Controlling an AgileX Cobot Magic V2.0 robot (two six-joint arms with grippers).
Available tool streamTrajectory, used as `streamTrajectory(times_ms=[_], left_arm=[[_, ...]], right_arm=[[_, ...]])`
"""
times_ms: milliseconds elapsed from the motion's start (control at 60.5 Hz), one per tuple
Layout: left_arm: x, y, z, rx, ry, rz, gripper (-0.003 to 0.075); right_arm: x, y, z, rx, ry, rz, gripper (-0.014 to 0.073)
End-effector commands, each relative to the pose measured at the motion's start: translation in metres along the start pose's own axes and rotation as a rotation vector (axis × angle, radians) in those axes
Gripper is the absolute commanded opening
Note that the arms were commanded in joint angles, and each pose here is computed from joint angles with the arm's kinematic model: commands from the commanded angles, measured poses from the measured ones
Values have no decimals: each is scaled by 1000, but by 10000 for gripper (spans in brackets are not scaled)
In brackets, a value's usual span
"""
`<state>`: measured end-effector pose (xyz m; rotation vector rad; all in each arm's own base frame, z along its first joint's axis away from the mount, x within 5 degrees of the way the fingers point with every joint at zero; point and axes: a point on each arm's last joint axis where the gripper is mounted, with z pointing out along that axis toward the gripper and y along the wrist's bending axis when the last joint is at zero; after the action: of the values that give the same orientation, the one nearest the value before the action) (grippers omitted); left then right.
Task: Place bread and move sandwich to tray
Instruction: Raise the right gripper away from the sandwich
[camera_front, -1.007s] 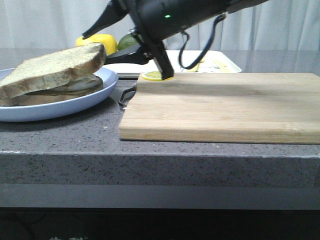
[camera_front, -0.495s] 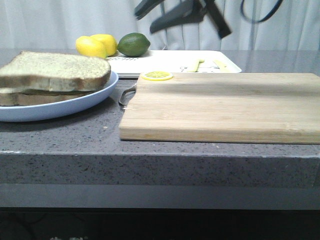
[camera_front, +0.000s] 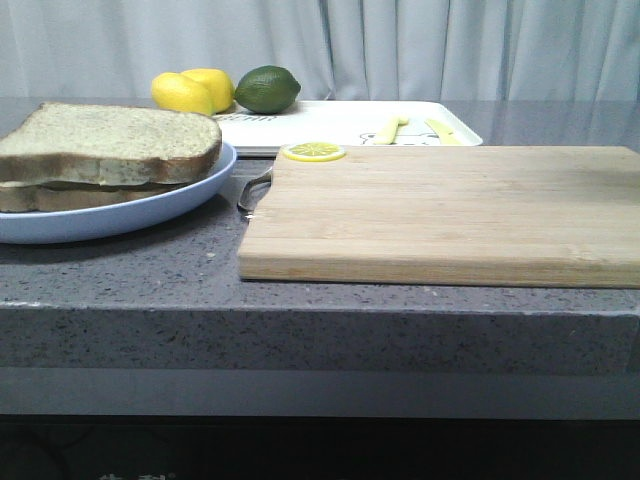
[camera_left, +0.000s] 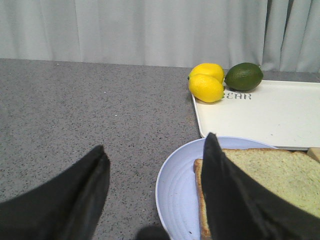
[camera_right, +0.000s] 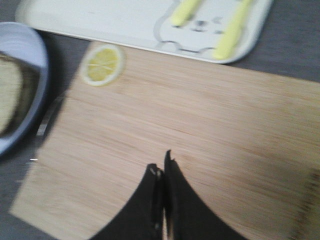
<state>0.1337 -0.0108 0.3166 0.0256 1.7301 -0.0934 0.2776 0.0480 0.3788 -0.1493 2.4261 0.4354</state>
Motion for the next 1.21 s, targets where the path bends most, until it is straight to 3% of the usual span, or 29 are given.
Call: streamTrajectory(times_ms=[0,116,578,842,958,1189], left_arm=[[-20,-2,-2,19,-116,-10,398],[-20,-2,-2,19,-116,-10,398],[-20,-2,-2,19,-116,-10,398],[-19,-3,1,24,-96,-42,398],[-29,-3,17,12,-1,-23,398],[-39,-3,81,-35,421,-12,398]], right_arm=[[5,-10,-30,147,-140,-27,-59],[33,-15,-38,208,-230,-38,-59],[171,-20,-52,201,-603,-26,-59],[189,-21,-56,193,-689,-24,-59],[188,-20,-56,178,-698,-2,-59],[189,-20,-56,177,-693,0,-59]])
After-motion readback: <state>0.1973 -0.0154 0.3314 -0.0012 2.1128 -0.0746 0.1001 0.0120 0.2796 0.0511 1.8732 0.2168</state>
